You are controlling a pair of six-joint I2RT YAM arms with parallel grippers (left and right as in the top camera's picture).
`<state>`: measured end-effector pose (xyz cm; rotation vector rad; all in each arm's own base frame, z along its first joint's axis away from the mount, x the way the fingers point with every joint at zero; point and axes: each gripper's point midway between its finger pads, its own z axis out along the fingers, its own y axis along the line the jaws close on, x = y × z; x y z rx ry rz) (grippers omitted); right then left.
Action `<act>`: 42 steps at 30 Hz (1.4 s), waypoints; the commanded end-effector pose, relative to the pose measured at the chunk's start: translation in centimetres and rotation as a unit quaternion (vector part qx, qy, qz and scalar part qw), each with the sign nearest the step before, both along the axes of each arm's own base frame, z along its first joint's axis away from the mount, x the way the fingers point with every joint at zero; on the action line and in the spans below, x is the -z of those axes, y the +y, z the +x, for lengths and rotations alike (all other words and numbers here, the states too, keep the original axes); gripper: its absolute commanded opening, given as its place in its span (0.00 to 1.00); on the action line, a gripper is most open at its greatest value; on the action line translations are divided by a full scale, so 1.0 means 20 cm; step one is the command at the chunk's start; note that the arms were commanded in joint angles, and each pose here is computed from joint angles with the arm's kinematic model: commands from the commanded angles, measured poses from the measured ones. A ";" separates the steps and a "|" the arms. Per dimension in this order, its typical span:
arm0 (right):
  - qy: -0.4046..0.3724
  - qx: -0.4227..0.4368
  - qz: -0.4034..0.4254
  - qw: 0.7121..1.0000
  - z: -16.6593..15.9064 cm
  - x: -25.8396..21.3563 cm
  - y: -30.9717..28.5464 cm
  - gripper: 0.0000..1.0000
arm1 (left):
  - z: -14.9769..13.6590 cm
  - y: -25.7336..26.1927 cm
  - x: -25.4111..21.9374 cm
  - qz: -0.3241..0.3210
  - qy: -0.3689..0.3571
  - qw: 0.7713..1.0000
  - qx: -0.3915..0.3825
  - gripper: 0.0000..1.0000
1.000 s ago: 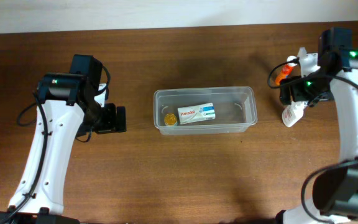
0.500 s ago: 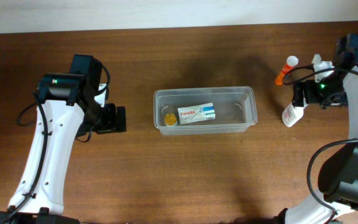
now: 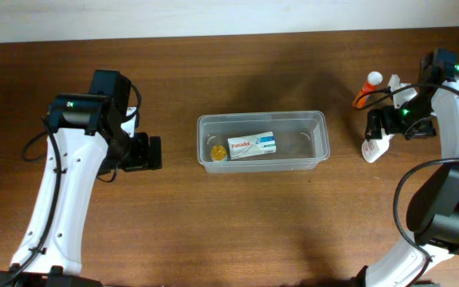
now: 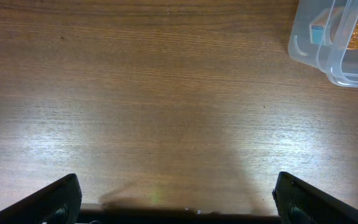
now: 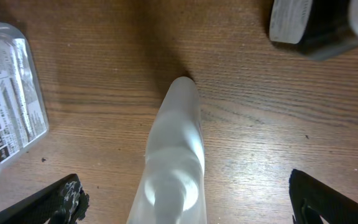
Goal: Pack container
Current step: 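Lower the right gripper over the spray bottle and close on it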
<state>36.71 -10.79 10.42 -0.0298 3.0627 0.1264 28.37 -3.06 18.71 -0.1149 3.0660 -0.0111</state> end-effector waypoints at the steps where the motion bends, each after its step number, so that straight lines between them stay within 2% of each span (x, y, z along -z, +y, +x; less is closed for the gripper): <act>1: -0.002 -0.010 0.002 1.000 0.03 0.01 0.01 0.98 | -0.01 0.00 -0.01 -0.005 -0.005 1.000 -0.007 0.99; 6: 0.013 -0.009 -0.001 1.000 0.03 0.07 -0.01 1.00 | -0.01 0.00 -0.01 -0.005 -0.005 1.000 -0.007 0.99; 19: 0.018 -0.007 0.001 1.000 0.03 0.09 -0.01 0.82 | -0.01 0.00 -0.01 -0.005 -0.005 1.000 -0.007 0.99; 35: 0.033 -0.005 0.006 0.999 0.03 0.16 -0.01 0.78 | -0.01 0.00 -0.01 -0.005 -0.005 1.000 -0.007 0.99; 42: 0.030 -0.005 0.005 1.000 0.04 0.17 -0.01 0.61 | -0.01 0.00 -0.01 -0.005 -0.005 1.000 -0.007 0.99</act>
